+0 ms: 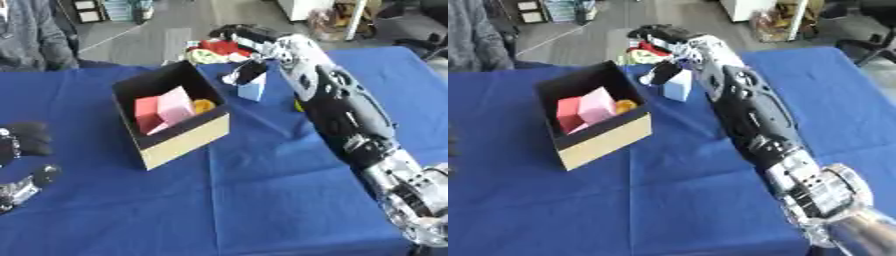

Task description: Pick up objects on the table and place them in the box.

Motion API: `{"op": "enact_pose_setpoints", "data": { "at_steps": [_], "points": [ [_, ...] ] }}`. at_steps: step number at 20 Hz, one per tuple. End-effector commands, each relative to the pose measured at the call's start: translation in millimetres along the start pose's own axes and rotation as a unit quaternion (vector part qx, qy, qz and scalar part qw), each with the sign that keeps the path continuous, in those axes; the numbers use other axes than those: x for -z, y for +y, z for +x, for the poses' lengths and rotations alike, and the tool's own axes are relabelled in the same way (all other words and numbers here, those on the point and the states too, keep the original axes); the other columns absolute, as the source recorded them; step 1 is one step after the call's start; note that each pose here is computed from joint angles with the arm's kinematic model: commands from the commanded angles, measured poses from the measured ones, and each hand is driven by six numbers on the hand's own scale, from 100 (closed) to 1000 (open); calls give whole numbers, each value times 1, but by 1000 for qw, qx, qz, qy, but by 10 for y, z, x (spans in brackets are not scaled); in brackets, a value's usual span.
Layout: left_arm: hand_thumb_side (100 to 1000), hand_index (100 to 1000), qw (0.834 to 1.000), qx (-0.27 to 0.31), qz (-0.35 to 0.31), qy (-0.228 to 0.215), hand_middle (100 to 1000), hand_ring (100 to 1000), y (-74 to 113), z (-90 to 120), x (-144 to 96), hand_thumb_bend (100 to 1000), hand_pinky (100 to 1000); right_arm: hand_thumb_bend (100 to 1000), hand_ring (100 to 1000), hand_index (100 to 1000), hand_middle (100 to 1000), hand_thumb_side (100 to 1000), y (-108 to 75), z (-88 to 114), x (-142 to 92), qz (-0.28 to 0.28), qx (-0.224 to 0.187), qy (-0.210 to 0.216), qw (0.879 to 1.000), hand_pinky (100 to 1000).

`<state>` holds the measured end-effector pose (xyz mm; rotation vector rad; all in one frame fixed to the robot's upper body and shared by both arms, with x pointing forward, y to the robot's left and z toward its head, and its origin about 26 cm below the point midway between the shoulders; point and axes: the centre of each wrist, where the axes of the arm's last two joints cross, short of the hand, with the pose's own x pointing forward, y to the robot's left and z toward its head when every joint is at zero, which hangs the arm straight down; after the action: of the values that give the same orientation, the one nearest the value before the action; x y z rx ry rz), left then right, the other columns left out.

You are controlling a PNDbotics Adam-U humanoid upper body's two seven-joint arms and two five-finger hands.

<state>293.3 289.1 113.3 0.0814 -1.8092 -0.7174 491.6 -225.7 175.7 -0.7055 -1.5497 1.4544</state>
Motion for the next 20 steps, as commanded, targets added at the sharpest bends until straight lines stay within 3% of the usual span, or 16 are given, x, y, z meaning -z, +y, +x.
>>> {"op": "enact_pose_setpoints", "data": {
  "at_steps": [1, 5, 8, 13, 20],
  "points": [
    [483, 811, 1000, 9, 4, -5, 643, 624, 46, 46, 1, 644, 752, 298, 886, 1000, 934, 301, -112, -284, -110, -37, 54, 52, 996, 921],
    [483, 810, 1000, 6, 4, -5, 643, 624, 29, 43, 6, 641, 752, 298, 892, 1000, 937, 329, 82, -446, -147, -35, 112, 96, 988, 928],
    [484, 809, 1000, 2, 2, -7, 643, 624, 11, 44, 13, 637, 753, 334, 917, 1000, 961, 334, 245, -470, -139, -21, 134, 116, 984, 946],
    [483, 809, 1000, -1, 3, -13, 643, 624, -2, 63, 36, 641, 755, 341, 932, 1000, 968, 367, 411, -483, -131, 4, 131, 134, 982, 957],
    [487, 810, 1000, -2, 1, -22, 645, 626, -1, 101, 65, 630, 758, 356, 937, 1000, 964, 373, 455, -520, -149, 4, 114, 154, 981, 963]
  ]
}}
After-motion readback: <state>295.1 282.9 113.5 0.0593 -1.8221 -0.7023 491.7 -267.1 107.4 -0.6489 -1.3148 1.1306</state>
